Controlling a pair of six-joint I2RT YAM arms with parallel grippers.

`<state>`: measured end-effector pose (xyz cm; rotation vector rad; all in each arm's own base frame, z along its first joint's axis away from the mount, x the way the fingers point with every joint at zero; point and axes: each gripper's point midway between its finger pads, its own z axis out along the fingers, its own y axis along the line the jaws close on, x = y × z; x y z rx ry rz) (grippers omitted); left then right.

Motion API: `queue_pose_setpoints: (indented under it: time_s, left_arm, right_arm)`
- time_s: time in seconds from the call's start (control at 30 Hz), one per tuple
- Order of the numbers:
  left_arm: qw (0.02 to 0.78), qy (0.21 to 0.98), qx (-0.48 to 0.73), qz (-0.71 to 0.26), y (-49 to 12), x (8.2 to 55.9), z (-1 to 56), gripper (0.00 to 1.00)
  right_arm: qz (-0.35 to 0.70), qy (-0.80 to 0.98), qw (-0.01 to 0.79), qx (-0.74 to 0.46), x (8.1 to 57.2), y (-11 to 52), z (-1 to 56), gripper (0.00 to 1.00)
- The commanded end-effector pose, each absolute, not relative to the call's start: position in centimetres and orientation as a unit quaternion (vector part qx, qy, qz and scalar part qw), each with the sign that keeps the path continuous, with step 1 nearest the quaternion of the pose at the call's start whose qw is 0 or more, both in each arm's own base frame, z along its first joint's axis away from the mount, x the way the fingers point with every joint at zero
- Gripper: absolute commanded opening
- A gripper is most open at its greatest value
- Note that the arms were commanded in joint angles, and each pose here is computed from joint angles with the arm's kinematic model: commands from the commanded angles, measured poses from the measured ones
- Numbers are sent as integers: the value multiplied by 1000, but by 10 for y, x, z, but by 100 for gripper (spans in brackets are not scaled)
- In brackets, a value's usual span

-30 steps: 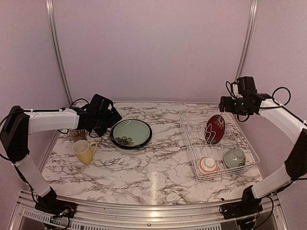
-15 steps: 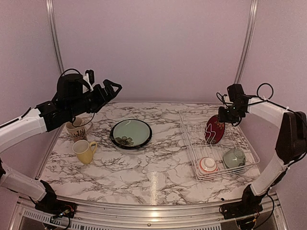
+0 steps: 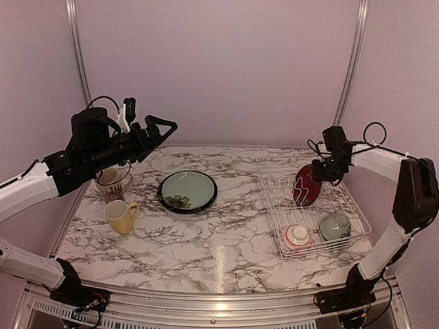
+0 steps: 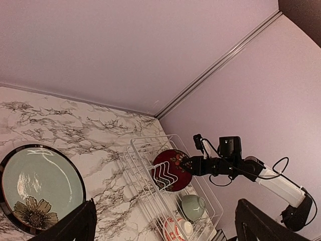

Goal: Unload the mixed dishes from the dish rack
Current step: Grab the plate from the dish rack.

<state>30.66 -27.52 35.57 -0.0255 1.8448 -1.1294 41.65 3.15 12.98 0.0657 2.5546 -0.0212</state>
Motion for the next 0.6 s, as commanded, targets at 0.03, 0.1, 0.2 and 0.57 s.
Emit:
queue_pose_setpoints:
  time_s: [0.03, 0.1, 0.2, 0.57]
  left_arm:
    - [465, 737, 15, -491, -286, 295, 364, 99]
    - [461, 735, 16, -497, -288, 293, 364, 99]
    - [459, 729, 15, -508, -289, 290, 364, 99]
    - [448, 726, 23, -521, -302, 294, 361, 99]
  right_arm:
    - [-18, 952, 305, 30, 425, 28, 129, 24]
    - [-25, 950, 310, 32, 426, 25, 132, 15]
    - [-41, 944, 326, 38, 423, 20, 149, 2]
    - [-76, 900, 425, 62, 396, 2, 249, 0]
